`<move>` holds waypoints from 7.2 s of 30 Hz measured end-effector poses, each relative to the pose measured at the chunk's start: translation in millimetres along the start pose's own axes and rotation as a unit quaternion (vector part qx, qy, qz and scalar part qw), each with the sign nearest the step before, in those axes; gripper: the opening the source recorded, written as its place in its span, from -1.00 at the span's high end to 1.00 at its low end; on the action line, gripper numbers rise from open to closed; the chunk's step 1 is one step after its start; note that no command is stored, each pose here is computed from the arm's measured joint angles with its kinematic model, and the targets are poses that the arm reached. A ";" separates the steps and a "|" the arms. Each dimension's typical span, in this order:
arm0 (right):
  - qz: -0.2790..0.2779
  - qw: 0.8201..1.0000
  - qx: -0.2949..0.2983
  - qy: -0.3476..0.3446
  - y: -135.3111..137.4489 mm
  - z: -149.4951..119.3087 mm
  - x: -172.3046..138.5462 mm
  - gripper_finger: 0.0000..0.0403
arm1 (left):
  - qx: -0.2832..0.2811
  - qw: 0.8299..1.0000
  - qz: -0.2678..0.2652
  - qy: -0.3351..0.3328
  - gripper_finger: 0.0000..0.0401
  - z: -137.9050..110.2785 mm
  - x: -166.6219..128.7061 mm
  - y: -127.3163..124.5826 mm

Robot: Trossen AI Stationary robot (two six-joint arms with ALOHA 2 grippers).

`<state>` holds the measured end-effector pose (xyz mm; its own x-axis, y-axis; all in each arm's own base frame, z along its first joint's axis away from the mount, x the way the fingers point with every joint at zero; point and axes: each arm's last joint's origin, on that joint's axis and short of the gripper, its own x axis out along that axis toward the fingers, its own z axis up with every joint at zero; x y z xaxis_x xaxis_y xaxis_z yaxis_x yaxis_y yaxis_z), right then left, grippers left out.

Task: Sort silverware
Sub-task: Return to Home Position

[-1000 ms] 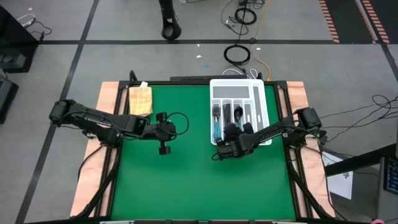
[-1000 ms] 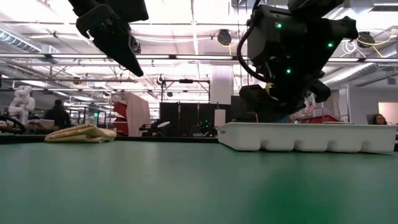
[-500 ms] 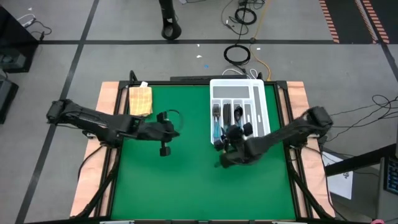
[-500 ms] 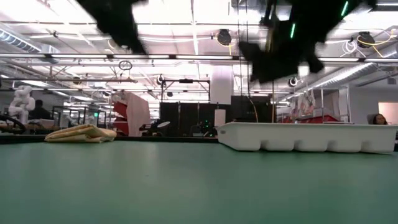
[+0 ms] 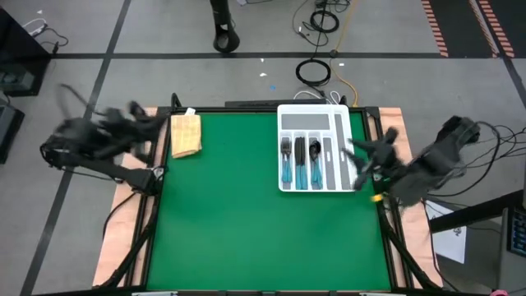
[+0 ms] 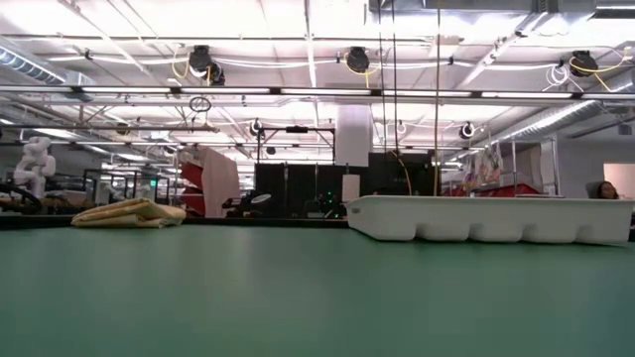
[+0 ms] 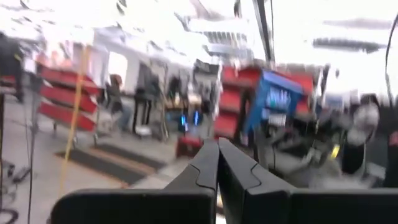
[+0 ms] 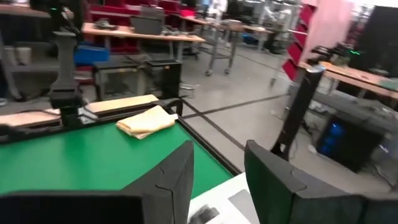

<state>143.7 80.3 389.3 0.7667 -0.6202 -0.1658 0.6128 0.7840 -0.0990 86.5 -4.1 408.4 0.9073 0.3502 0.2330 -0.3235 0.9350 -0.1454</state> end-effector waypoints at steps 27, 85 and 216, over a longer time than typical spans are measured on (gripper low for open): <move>0.138 0.966 0.211 -0.065 -68.3 -162.2 -24.1 0.60 | 0.053 0.994 0.077 0.055 0.97 -86.9 -60.3 43.1; 0.644 0.736 0.022 -0.207 -50.9 -185.1 -38.2 0.92 | 0.090 0.977 -0.176 0.080 0.97 -156.2 -52.8 22.6; 0.495 0.867 0.018 -0.053 -43.8 -229.6 33.0 0.92 | 0.136 0.979 -0.118 0.099 0.97 -233.7 -44.2 36.3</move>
<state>98.2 31.4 162.8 0.9326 0.3557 -0.0614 -0.3514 0.9335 0.0714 97.4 1.2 168.1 0.9908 0.1305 0.0351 -0.1344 0.9783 0.1575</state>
